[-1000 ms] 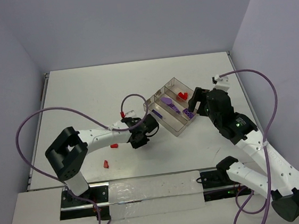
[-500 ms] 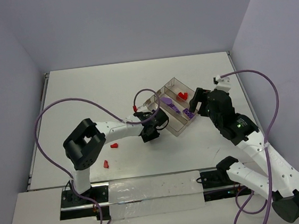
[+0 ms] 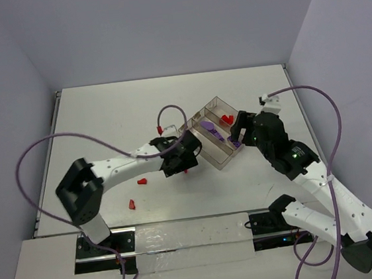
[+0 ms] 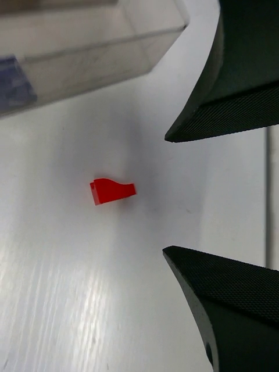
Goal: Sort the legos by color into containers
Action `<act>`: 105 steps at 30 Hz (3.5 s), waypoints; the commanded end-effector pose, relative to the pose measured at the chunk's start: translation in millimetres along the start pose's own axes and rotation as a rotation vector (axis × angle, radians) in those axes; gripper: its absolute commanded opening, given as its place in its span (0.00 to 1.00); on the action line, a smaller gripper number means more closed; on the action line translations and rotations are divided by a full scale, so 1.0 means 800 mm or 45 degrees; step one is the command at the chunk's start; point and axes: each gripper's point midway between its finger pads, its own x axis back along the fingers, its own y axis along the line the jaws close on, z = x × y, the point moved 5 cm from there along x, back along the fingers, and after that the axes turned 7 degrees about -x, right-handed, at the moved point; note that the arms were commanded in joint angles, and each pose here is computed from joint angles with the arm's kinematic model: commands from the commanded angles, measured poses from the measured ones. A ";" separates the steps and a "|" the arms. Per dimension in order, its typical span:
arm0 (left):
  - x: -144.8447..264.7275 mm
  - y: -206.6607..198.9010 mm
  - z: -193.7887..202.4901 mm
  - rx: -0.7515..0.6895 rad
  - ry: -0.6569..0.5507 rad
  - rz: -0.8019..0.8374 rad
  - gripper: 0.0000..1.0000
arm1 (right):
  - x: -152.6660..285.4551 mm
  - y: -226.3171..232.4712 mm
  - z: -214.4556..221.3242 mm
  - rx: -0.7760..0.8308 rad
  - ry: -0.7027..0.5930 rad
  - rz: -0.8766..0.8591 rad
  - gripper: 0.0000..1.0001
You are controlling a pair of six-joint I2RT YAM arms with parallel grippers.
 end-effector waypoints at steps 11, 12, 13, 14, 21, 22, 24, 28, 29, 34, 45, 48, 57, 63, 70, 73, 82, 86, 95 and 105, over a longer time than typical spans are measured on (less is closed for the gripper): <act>0.096 0.244 -0.122 0.466 -0.337 -0.216 0.91 | -0.002 0.173 0.150 0.440 0.378 -0.376 0.81; 0.099 0.251 -0.125 0.494 -0.350 -0.218 0.93 | -0.006 0.180 0.165 0.479 0.411 -0.382 0.80; 0.100 0.255 -0.127 0.508 -0.354 -0.216 0.93 | -0.010 0.185 0.174 0.496 0.425 -0.382 0.80; 0.101 0.258 -0.129 0.524 -0.364 -0.204 0.94 | -0.016 0.188 0.186 0.512 0.446 -0.380 0.80; 0.098 0.254 -0.137 0.547 -0.376 -0.135 0.99 | -0.067 0.192 0.249 0.599 0.539 -0.313 0.75; 0.097 0.253 -0.138 0.546 -0.373 -0.126 0.99 | -0.073 0.192 0.254 0.596 0.552 -0.305 0.74; 0.097 0.251 -0.140 0.547 -0.371 -0.120 0.99 | -0.083 0.191 0.260 0.581 0.566 -0.295 0.70; 0.099 0.248 -0.145 0.554 -0.387 -0.103 0.99 | -0.102 0.181 0.282 0.572 0.613 -0.254 0.66; 0.099 0.248 -0.146 0.554 -0.392 -0.098 0.99 | -0.105 0.179 0.286 0.574 0.622 -0.249 0.65; 0.098 0.246 -0.148 0.519 -0.405 -0.074 0.99 | -0.118 0.167 0.303 0.577 0.654 -0.207 0.59; 0.110 0.244 -0.147 0.553 -0.488 0.016 0.98 | -0.141 0.158 0.301 0.561 0.655 -0.167 0.50; 0.107 0.243 -0.149 0.522 -0.451 -0.012 0.98 | -0.142 0.160 0.300 0.562 0.647 -0.164 0.43; 0.097 0.239 -0.149 0.500 -0.392 -0.028 0.98 | -0.129 0.171 0.268 0.557 0.579 -0.193 0.00; 0.100 0.244 -0.150 0.509 -0.414 -0.061 0.99 | -0.102 0.198 0.178 0.522 0.379 -0.257 0.00; 0.094 0.247 -0.144 0.499 -0.383 -0.083 0.99 | -0.127 0.157 0.057 0.337 0.177 -0.139 0.00; 0.094 0.245 -0.145 0.497 -0.378 -0.079 0.99 | -0.147 0.122 0.023 0.265 0.133 -0.040 0.00; 0.083 0.241 -0.147 0.500 -0.320 -0.110 0.99 | -0.210 0.034 -0.019 0.107 0.153 0.153 0.00; 0.080 0.238 -0.147 0.487 -0.303 -0.096 0.99 | -0.233 0.013 -0.022 0.099 0.180 0.201 0.00; 0.097 0.242 -0.150 0.531 -0.424 -0.033 0.99 | -0.272 0.001 -0.017 0.112 0.239 0.235 0.17; 0.086 0.238 -0.140 0.387 -0.291 -0.054 0.99 | -0.284 0.014 -0.035 0.125 0.235 0.226 0.60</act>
